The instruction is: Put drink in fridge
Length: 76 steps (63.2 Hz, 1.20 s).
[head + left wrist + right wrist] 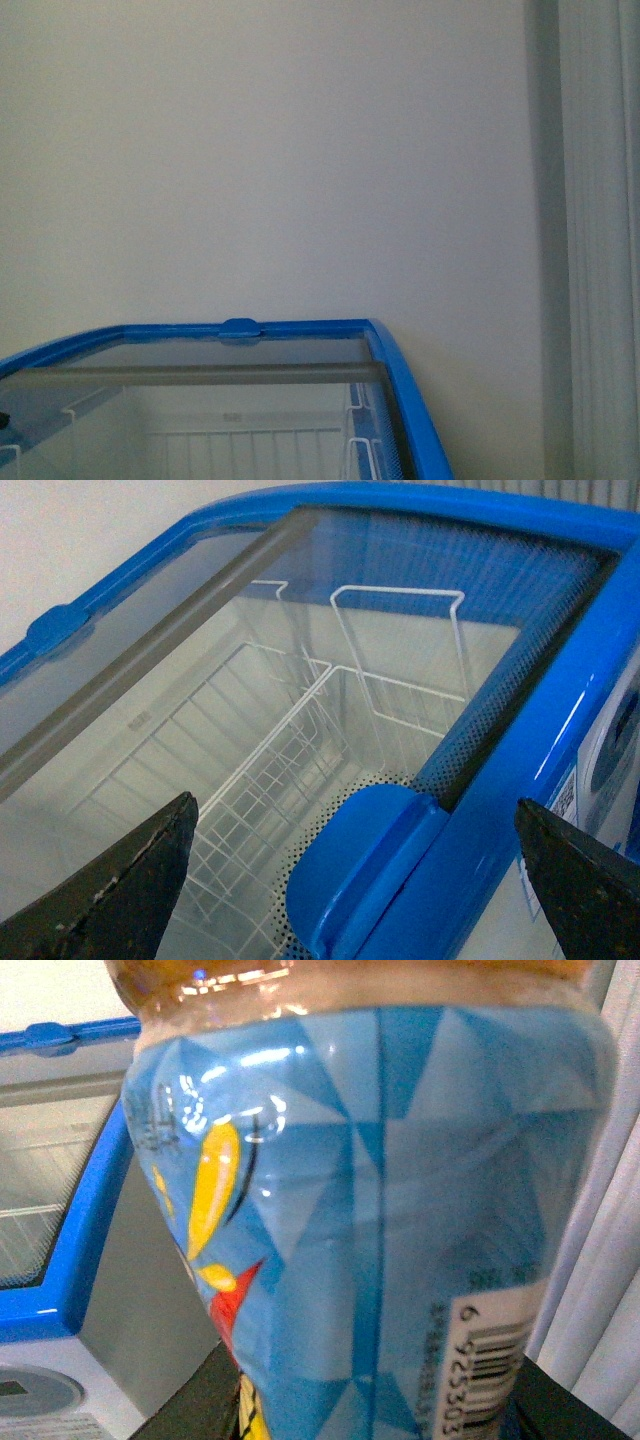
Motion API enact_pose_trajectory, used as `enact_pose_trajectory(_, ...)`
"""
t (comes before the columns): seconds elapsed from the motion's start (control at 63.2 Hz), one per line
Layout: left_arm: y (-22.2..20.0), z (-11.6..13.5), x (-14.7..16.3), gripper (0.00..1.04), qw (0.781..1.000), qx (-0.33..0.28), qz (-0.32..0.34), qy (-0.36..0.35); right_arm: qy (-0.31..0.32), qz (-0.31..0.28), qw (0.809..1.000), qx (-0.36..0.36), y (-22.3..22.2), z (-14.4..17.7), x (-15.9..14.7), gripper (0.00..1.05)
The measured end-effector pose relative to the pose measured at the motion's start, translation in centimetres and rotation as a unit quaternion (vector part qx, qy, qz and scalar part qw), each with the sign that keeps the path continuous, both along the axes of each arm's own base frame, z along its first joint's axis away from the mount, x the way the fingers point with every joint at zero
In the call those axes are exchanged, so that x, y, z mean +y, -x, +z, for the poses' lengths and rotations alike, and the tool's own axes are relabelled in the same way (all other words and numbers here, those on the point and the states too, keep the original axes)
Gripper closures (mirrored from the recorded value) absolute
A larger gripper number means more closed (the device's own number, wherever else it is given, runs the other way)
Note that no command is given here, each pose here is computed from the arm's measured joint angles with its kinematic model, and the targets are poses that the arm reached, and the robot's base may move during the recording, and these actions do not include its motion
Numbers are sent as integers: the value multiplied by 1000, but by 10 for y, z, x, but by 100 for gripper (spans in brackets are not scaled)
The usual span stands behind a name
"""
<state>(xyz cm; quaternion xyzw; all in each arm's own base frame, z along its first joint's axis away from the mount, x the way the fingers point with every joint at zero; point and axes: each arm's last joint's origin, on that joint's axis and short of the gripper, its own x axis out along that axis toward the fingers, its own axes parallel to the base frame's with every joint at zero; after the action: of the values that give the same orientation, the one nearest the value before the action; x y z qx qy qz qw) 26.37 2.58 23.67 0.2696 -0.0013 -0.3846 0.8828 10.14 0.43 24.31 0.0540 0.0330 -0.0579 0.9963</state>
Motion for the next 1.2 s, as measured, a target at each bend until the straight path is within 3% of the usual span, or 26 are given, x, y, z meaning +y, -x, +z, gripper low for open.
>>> enact_pose_trajectory(0.19, -30, -4, 15, 8, 994, -34, -48, -91, 0, 0, 1000, 0, 0, 0, 0, 65)
enact_pose_trajectory(0.744, -94, -8, 15, 8, 989, -43, -61, -131, 0, 0, 1000, 0, 0, 0, 0, 65)
enact_pose_trajectory(1.029, -143, 9, 3, 8, 981, -114, -6, -160, 0, 0, 1000, 0, 0, 0, 0, 65)
enact_pose_trajectory(1.203, -181, 20, -8, 8, 966, -167, 73, -183, 0, 0, 1000, 0, 0, 0, 0, 65)
